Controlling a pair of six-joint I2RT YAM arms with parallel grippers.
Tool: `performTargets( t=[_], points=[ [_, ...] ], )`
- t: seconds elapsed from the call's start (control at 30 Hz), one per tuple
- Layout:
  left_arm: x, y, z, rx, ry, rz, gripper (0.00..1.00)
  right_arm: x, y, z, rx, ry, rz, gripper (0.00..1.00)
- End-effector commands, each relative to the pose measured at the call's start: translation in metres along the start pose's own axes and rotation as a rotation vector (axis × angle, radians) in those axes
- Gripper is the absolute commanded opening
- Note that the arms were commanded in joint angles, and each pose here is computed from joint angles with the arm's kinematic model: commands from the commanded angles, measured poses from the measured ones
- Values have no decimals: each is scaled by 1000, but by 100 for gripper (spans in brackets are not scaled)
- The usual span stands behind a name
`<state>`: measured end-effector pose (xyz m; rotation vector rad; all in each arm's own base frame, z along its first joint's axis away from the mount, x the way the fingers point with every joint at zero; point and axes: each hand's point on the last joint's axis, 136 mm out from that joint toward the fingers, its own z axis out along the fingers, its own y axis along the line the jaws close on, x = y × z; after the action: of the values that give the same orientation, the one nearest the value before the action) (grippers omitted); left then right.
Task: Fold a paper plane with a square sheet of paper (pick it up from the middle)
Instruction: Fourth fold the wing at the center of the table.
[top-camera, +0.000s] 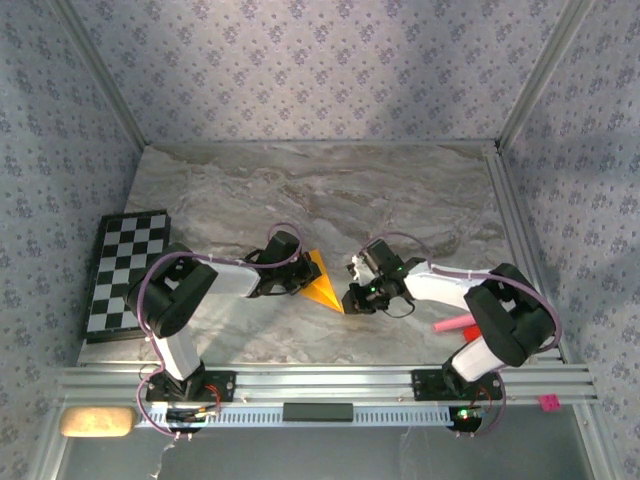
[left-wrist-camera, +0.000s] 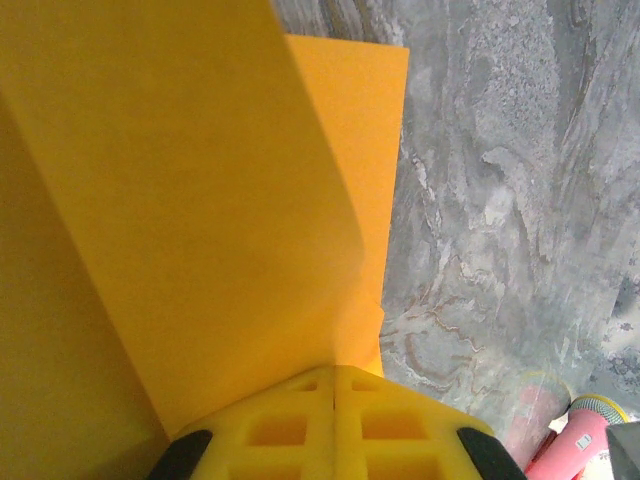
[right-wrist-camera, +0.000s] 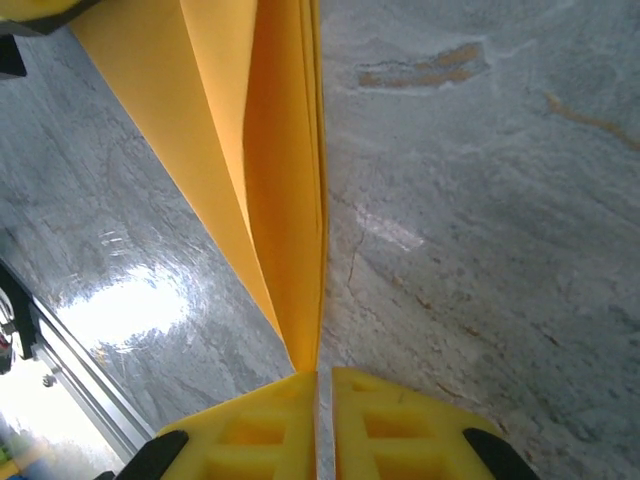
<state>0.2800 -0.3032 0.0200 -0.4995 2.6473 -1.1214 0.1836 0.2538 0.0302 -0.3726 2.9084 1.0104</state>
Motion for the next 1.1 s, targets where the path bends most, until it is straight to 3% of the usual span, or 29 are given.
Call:
performTargets(
  t=[0.0, 0.4, 0.67, 1.07],
  points=[
    [3, 46, 2, -145, -13, -36, 6, -9, 14, -10, -28, -46, 10, 13],
    [4, 45, 4, -138, -7, -34, 6, -43, 55, -2, -184, -67, 1, 5],
    [4, 45, 3, -144, -5, -30, 6, -43, 33, 25, -118, -14, 43, 4],
    [3, 49, 2, -155, -11, -34, 6, 2, -4, 42, -68, 61, 106, 4]
  ],
)
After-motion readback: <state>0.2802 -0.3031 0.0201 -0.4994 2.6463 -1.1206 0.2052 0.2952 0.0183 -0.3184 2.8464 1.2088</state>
